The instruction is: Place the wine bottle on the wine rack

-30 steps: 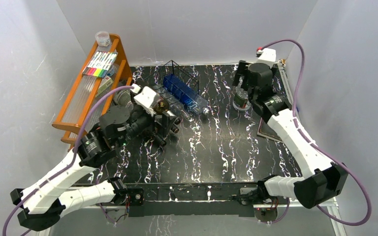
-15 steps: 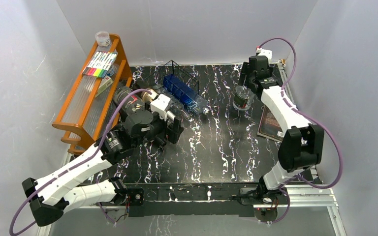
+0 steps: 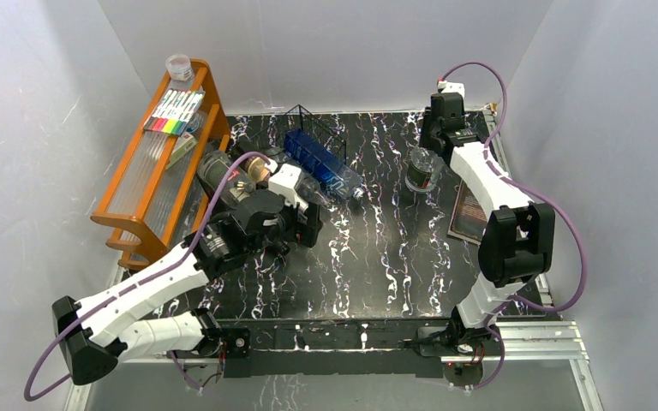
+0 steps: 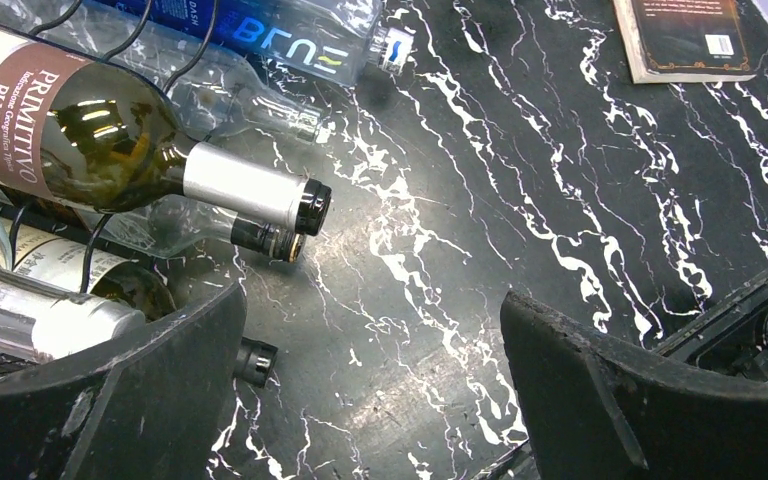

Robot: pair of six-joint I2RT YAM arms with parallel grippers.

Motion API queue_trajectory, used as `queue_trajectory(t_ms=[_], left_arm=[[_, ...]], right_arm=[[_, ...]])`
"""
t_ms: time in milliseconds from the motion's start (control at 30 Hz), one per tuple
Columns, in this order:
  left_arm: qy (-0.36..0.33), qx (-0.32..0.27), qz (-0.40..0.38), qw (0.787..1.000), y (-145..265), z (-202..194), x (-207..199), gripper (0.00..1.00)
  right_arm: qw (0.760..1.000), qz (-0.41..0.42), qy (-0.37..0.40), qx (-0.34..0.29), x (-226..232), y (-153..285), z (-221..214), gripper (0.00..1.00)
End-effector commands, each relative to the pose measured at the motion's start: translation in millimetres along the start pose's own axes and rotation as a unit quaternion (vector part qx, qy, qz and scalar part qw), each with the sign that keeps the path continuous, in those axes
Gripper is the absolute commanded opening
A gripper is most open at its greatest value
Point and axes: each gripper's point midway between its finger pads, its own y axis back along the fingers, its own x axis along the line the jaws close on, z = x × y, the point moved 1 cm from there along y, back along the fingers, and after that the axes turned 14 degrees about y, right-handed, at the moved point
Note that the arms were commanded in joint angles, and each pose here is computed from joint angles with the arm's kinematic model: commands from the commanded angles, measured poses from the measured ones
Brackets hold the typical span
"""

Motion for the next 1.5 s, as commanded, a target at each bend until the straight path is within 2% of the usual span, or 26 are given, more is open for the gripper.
queue_trajectory(t_ms=[0,67,100,133,433,633,867,1233,1467], left_arm=[[0.004,-0.009,0.01,1.0,-3.0,3.8,1.8,0.98],[0.0,-0.012,0.008,1.0,-5.4,5.8,-0.4,0.98],[-0.003,-0.014,0.008,1.0,-7.3,6.7,-1.0,0.98],[-0.004,-0.015,0.007,1.0,-9.2,7.0,-1.9,0.98],[-0.001,-0.041,-0.041,0.998,-20.5,20.9,-24.4,0.98],[-0.019,-0.001,-0.084,0.996,-39.5,11.5,-48.1,0.98],[0.014,0.051,-0.112,0.992,-53.9,-17.8,-59.2,0.98],[0.075,0.089,-0.131,0.984,-54.2,-52.2,-58.8,0.98],[0.087,0.119,-0.126,0.981,-62.2,-70.6,-57.8,0.98]], right_arm=[[0.999,0.002,0.014,-0.044,-5.0,11.3,28.1,0.21],[0.999,0.008,0.015,-0.041,-4.4,18.0,25.4,0.06],[0.999,0.016,0.013,-0.041,-3.1,23.0,25.2,0.01],[0.999,0.023,0.01,-0.042,-1.5,28.5,24.7,0.0],[0.985,0.154,-0.034,-0.07,26.0,109.4,10.4,0.0],[0.969,0.228,-0.067,-0.072,39.3,159.5,-6.9,0.0],[0.937,0.332,-0.098,-0.056,64.5,202.7,-33.3,0.0],[0.876,0.451,-0.17,-0.006,102.7,227.9,-75.2,0.0],[0.854,0.472,-0.215,-0.024,107.4,235.8,-71.9,0.0]])
